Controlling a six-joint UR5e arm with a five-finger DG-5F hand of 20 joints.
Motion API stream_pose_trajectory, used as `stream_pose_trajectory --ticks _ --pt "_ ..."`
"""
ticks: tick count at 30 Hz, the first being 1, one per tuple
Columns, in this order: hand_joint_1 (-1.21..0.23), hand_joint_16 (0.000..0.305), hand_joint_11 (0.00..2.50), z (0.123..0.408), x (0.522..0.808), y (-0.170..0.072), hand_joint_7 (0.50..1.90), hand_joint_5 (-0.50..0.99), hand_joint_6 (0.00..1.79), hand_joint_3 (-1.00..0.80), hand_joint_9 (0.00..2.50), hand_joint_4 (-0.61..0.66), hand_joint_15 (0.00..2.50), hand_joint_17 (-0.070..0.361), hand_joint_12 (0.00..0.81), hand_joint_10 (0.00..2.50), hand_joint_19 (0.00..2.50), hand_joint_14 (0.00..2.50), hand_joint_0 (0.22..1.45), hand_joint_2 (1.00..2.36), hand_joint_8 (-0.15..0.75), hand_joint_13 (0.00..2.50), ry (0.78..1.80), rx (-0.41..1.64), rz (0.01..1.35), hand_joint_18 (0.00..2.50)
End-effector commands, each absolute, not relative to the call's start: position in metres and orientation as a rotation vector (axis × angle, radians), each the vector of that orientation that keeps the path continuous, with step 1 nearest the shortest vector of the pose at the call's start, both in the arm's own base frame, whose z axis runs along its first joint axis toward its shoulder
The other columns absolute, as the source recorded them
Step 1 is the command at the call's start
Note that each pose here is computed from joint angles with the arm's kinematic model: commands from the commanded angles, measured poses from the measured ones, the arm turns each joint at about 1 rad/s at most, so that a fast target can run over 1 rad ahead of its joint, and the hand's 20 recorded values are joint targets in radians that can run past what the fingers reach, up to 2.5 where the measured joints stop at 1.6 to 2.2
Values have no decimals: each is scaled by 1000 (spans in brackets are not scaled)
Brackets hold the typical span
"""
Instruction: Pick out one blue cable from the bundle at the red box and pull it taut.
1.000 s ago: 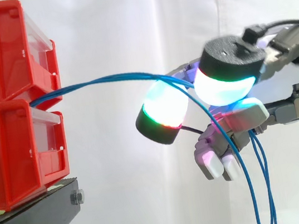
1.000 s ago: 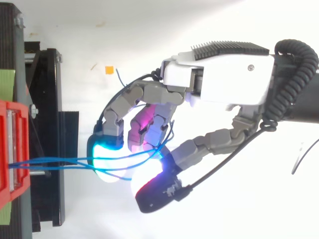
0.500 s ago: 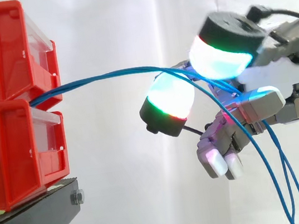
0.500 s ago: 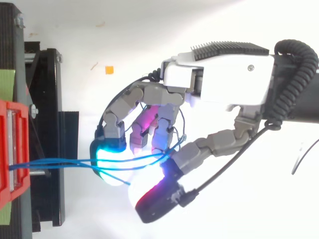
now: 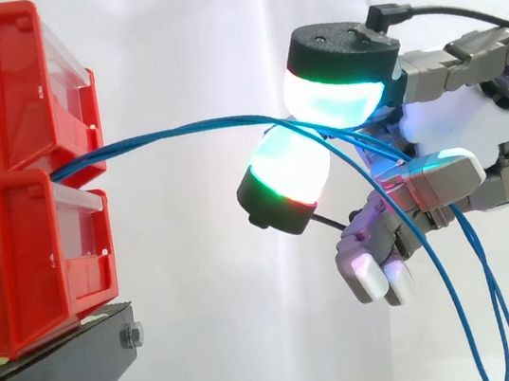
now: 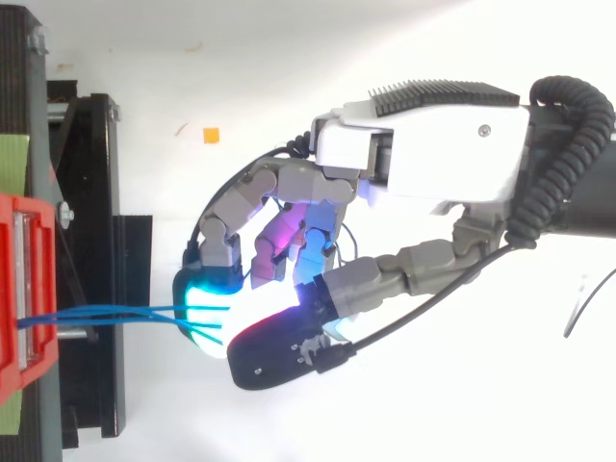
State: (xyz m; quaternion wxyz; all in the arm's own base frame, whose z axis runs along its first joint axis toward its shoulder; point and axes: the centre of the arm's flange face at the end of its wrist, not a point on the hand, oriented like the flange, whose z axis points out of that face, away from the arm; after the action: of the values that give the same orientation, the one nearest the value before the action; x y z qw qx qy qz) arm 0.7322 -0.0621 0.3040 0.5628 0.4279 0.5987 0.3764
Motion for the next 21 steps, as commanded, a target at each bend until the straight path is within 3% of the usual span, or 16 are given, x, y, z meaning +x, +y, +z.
stream_pose_trajectory --ticks 1,7,13,16,21 --pt "-668 62 1102 304 732 -62 814 -85 876 -110 1445 19 615 139 444 26 792 20 611 1016 308 920 1408 1007 887 815" --pt "-786 58 1121 304 732 -62 795 -101 900 -99 1360 53 621 131 426 27 784 21 633 1019 296 852 1410 1008 886 737" --pt "-924 53 1131 304 732 -62 918 -113 914 -209 1319 -57 610 120 399 27 775 23 740 1021 276 805 1411 1005 884 694" --pt "-950 51 1157 304 732 -62 837 -104 947 -296 1374 -137 597 114 385 29 787 24 789 1016 260 815 1412 1007 884 694" --pt "-952 47 1167 304 732 -62 958 -76 943 -415 1486 -193 619 107 367 30 812 24 836 1008 241 882 1414 1007 885 718"
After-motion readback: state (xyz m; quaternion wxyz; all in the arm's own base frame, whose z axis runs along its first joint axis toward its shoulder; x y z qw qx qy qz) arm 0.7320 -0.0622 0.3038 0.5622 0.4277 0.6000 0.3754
